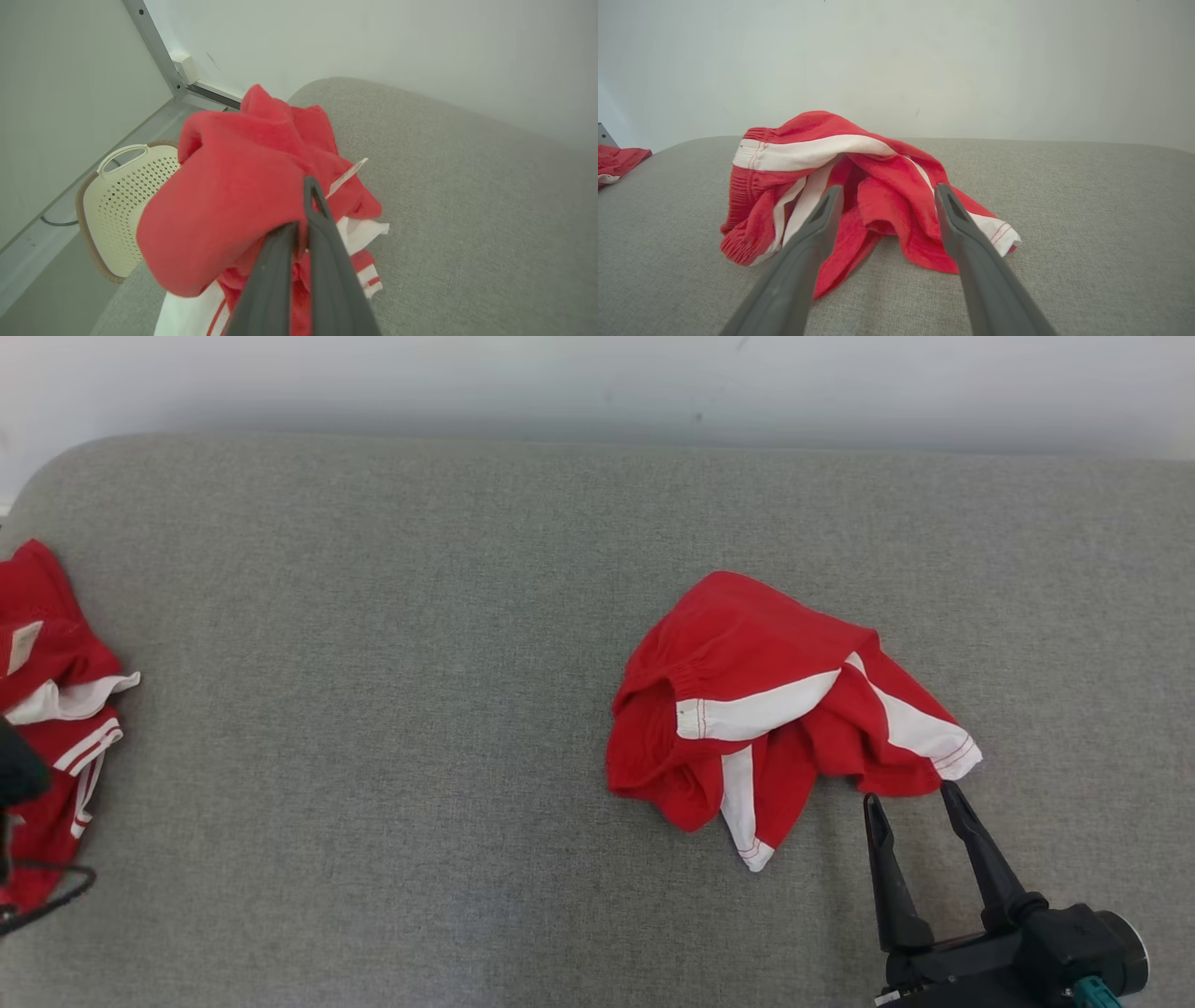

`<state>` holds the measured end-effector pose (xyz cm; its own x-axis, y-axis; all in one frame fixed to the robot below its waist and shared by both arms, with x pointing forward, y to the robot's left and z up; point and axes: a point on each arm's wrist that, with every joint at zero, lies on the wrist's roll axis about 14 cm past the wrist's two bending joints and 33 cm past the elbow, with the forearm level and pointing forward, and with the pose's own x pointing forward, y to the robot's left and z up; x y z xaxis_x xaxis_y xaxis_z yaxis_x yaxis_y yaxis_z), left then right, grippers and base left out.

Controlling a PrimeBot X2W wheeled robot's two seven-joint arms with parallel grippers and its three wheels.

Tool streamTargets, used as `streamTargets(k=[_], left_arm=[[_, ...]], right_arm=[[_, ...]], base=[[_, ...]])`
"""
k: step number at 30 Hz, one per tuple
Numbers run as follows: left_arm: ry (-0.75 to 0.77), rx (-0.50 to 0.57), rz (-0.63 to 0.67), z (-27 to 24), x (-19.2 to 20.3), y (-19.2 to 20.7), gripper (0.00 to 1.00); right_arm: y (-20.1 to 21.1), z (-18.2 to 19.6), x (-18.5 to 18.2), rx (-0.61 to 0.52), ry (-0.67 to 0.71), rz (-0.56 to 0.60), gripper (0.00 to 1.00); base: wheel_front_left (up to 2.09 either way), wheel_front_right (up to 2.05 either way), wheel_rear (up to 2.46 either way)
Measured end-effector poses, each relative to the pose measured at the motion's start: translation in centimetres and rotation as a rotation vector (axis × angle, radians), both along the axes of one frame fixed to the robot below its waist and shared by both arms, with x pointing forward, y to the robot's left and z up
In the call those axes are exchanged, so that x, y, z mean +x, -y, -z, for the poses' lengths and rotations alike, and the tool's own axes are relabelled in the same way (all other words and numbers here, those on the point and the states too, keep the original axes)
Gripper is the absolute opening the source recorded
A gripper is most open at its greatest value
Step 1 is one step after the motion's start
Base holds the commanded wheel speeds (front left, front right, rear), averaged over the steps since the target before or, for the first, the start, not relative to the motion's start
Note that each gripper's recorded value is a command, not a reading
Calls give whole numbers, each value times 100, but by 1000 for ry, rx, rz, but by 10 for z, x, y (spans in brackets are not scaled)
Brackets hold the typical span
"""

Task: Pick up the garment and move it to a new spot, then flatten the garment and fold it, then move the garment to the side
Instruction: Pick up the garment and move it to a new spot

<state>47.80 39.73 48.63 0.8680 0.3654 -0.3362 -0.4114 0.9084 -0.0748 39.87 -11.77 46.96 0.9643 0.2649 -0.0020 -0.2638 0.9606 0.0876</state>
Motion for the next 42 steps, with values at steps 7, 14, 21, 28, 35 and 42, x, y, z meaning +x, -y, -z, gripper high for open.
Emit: streamTargets(k=[7, 14, 21, 28, 35, 42], left_arm=[[-61, -94, 24, 29, -13, 24, 85], [157, -5, 92, -17, -4, 38, 100], [286, -42, 214, -29, -13, 90, 100], [470, -144, 443, -47, -37, 189, 100], [525, -142, 549, -51, -72, 248, 100], [525, -118, 612, -47, -98, 285, 100]], right_arm=[[-1, -7, -5, 15, 15, 7, 100], [3, -24, -16, 26, 57, 27, 100], [22, -44, -33, 55, 106, 90, 100], [43, -59, -50, 77, 151, 158, 100], [57, -61, -65, 82, 162, 206, 100], [63, -59, -82, 76, 161, 231, 100]], base=[[0, 0, 0], [0, 0, 0], [0, 0, 0], [0, 0, 0], [0, 0, 0], [0, 0, 0]])
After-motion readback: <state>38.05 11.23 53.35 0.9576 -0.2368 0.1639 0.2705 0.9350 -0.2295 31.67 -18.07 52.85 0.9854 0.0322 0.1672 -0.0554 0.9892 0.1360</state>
